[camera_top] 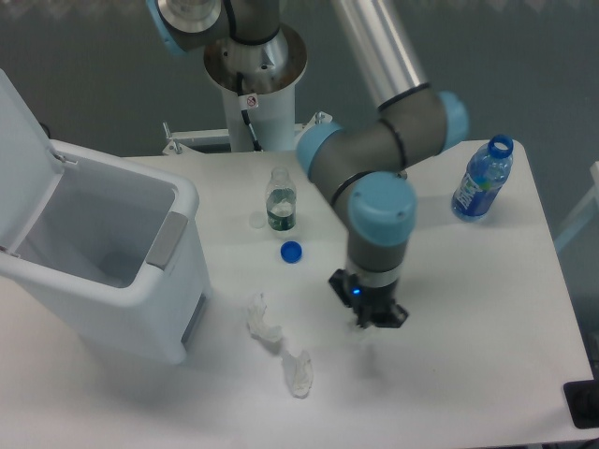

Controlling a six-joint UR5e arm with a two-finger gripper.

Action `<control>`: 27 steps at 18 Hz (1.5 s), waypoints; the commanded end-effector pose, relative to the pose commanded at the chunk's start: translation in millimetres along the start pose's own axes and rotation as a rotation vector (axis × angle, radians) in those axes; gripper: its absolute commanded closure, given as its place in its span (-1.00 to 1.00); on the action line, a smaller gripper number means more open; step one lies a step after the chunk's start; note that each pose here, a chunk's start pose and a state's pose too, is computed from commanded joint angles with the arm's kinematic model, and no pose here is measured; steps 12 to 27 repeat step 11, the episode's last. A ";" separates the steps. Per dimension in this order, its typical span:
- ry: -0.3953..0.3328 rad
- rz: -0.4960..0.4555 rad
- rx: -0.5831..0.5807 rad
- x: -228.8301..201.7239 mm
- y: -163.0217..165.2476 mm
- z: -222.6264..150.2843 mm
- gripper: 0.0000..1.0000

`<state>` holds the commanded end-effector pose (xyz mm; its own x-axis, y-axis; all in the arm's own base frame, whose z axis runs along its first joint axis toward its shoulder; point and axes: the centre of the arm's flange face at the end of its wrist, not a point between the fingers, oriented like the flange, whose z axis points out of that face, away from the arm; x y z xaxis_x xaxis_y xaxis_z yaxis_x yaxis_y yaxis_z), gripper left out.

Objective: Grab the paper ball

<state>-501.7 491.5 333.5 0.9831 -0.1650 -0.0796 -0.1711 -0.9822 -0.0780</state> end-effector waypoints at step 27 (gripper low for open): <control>-0.003 -0.008 -0.089 -8.4 16.4 -34.7 1.00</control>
